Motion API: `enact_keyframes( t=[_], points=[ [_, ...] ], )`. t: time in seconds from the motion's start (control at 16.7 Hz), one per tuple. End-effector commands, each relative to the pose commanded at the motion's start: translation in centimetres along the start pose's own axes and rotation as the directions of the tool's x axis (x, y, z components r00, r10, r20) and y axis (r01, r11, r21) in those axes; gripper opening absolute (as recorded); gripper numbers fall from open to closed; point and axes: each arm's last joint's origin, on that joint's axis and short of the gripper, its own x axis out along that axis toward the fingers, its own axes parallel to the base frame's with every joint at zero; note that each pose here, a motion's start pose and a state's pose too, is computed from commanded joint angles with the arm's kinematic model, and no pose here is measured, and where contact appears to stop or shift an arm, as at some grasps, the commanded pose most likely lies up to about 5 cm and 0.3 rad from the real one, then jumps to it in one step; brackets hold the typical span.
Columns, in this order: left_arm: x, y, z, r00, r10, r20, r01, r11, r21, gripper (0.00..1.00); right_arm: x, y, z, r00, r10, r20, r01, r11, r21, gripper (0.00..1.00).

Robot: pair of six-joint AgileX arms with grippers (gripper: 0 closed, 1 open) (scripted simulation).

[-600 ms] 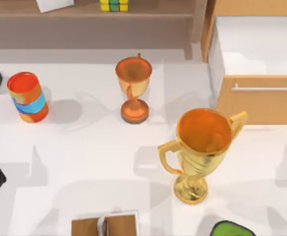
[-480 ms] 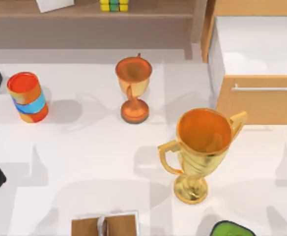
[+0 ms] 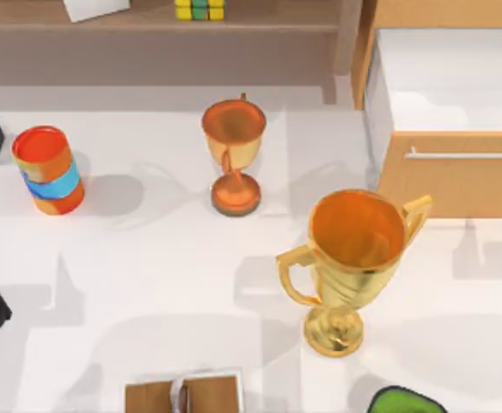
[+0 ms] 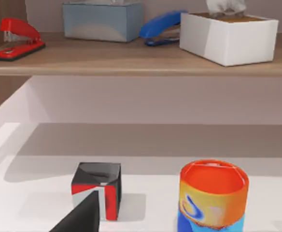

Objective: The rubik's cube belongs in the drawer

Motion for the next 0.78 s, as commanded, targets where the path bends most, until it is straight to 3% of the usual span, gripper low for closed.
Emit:
enact_keyframes(
  t=[0.24,0.42,0.6,0.78],
  points=[
    [0.0,0.0,0.0,1.000,0.000,0.000,0.000,1.000,0.000,1.00,5.3,3.6,6.6,1.000,0.015,0.013,-0.015,1.000,-0.005,1.00],
    [0.0,0.0,0.0,1.000,0.000,0.000,0.000,1.000,0.000,1.00,11.1,8.9,9.8,0.999,0.027,0.017,-0.027,1.000,-0.002,1.00],
    [0.0,0.0,0.0,1.000,0.000,0.000,0.000,1.000,0.000,1.00,17.0,16.3,9.9,0.999,0.034,0.014,-0.034,0.999,0.005,1.00],
    [0.0,0.0,0.0,1.000,0.000,0.000,0.000,1.000,0.000,1.00,21.6,24.4,6.7,0.999,0.034,0.002,-0.034,0.999,0.012,1.00]
  ],
)
